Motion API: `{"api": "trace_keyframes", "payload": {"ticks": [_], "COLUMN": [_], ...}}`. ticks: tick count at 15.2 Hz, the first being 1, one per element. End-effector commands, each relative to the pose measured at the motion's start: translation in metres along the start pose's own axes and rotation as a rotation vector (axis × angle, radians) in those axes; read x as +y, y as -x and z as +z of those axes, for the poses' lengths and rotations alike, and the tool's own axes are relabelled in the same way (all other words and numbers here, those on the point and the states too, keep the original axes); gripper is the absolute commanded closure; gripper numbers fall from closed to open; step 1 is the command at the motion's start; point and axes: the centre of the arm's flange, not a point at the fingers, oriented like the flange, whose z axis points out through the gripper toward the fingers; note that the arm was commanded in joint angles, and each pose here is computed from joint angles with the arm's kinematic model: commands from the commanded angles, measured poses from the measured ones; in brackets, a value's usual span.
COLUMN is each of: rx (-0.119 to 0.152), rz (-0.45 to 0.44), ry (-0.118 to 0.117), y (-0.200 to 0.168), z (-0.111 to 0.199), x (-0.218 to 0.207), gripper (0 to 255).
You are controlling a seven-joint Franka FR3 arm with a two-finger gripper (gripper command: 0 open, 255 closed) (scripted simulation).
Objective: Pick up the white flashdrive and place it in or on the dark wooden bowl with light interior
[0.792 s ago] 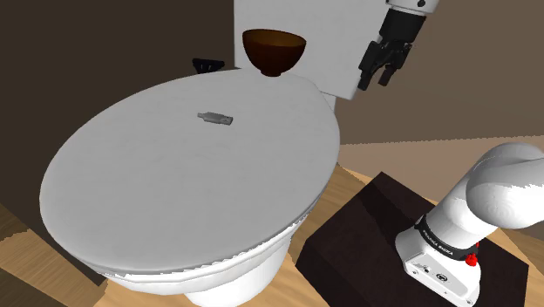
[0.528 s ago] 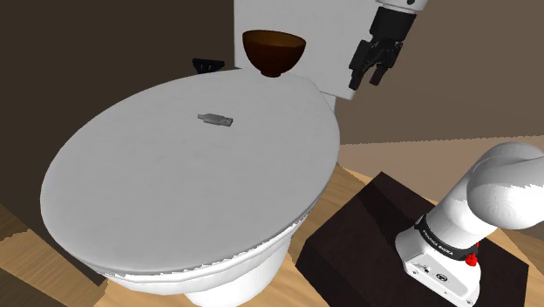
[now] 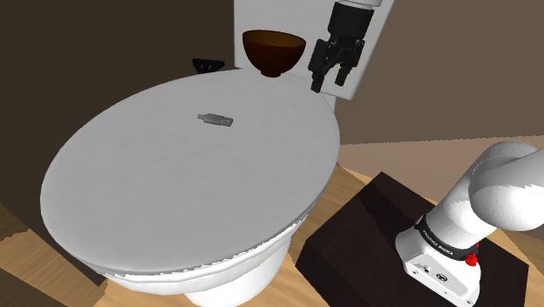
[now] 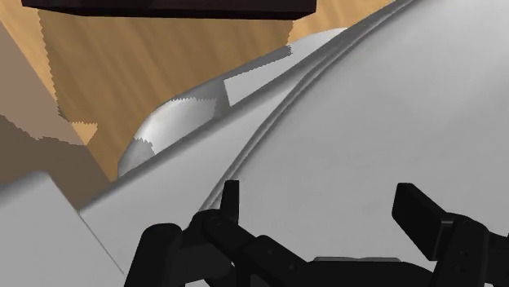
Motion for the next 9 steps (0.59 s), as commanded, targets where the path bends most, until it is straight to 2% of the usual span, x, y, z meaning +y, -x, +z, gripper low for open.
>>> {"api": "trace_keyframes", "payload": {"ticks": [1, 9], "rx": [-0.001, -0.005], "rz": [-0.019, -0.095], "ry": [0.001, 0.010], "y": [-0.009, -0.041], "z": [0.000, 0.003], "x": [-0.026, -0.128], "gripper": [0, 0]}}
